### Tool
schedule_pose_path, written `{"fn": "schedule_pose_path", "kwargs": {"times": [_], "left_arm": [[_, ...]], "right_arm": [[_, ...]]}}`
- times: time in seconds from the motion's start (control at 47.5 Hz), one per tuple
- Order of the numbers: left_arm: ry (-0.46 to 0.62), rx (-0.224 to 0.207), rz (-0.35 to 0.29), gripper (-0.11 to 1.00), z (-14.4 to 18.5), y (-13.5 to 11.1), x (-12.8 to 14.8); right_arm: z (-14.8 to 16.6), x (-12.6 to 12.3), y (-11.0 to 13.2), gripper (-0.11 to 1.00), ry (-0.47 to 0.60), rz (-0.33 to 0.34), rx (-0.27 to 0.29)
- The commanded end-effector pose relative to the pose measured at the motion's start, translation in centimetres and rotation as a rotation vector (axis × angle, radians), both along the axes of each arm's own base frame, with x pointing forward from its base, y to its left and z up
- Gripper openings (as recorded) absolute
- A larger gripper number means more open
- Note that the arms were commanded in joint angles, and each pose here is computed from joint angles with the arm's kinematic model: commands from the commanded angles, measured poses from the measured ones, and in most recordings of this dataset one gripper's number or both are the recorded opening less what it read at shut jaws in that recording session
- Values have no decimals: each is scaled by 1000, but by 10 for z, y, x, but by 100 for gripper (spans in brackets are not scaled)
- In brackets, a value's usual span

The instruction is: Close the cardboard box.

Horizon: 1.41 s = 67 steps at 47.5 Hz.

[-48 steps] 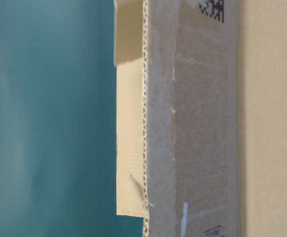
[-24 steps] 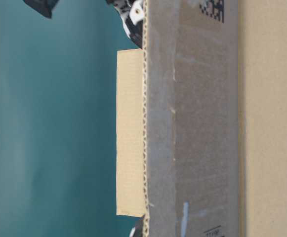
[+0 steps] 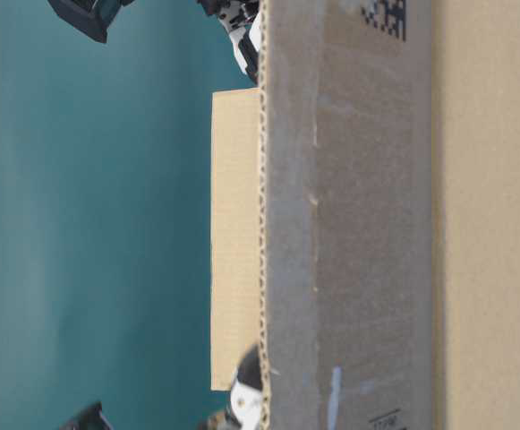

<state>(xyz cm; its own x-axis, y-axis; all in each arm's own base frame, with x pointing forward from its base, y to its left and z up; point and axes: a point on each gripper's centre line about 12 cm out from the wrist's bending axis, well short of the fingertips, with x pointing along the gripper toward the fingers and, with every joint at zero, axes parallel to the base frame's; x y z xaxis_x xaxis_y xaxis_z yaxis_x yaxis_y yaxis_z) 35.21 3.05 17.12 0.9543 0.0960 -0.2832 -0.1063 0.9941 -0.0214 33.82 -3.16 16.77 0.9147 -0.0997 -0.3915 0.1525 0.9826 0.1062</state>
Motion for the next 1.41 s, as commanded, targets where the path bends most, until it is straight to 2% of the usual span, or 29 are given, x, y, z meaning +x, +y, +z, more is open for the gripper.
{"fn": "schedule_pose_path", "kwargs": {"times": [0.0,0.274,0.358,0.589,0.863,1.389], "left_arm": [[-58,21,32,0,17,14,15],[-100,112,103,0,31,54,45],[-102,122,113,0,32,61,52],[-97,122,121,0,27,68,66],[-49,115,140,0,6,78,68],[-22,107,145,0,-8,82,73]], "right_arm": [[10,6,0,0,-39,-3,1],[10,5,2,0,-37,5,0],[10,5,2,0,-37,5,0],[9,5,2,0,-34,5,0],[9,5,2,0,-34,5,0],[9,5,2,0,-33,4,5]]}}
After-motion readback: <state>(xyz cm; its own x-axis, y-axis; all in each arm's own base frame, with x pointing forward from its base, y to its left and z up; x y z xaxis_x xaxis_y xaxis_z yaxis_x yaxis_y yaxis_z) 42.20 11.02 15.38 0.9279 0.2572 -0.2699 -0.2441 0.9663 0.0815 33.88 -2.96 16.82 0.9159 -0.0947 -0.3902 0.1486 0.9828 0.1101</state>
